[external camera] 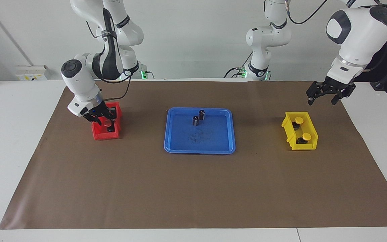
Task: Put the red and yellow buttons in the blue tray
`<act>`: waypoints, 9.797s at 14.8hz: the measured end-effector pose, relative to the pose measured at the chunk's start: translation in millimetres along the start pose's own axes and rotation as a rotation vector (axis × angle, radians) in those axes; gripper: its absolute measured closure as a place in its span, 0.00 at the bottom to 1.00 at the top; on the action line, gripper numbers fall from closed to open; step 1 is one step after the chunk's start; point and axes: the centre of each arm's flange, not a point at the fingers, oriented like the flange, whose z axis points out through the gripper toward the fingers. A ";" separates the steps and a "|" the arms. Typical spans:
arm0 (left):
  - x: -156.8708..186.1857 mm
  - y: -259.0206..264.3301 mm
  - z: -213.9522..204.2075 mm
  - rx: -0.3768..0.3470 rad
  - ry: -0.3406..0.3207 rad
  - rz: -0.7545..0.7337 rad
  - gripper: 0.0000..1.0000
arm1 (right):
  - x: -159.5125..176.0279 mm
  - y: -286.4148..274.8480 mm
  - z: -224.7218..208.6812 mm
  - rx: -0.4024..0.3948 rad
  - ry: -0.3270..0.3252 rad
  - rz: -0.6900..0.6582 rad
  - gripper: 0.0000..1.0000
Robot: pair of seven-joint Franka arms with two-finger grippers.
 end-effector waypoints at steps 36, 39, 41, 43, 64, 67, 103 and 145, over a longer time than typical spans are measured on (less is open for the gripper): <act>25.2 -18.7 176.8 0.000 -0.008 0.018 0.33 | 164.3 -395.4 -21.8 -0.048 0.004 0.238 0.58; 25.4 -18.6 189.2 0.000 -0.013 0.018 0.34 | 162.5 -397.1 -15.4 -0.050 0.001 0.259 0.58; 23.7 -18.5 194.8 -0.001 -0.016 0.018 0.34 | 158.8 -397.8 -12.1 -0.052 -0.001 0.262 0.58; 20.9 -18.8 199.8 -0.001 -0.019 0.017 0.34 | 153.8 -399.0 -8.5 -0.057 -0.009 0.258 0.58; 8.0 273.9 60.4 -0.025 -0.026 -0.026 0.59 | 2.6 -41.6 -110.9 -0.004 -0.029 0.050 0.27; -8.8 338.1 90.6 -0.075 -0.039 -0.011 0.59 | -43.1 -2.0 -68.9 0.006 -0.036 -0.002 0.28; 51.7 72.8 112.2 -0.024 -0.138 0.019 0.01 | -53.7 -0.5 2.6 0.004 -0.034 -0.044 0.59; -43.6 -29.3 204.7 -0.040 -0.107 -0.002 0.59 | 118.5 -309.7 0.7 0.015 -0.010 0.104 0.56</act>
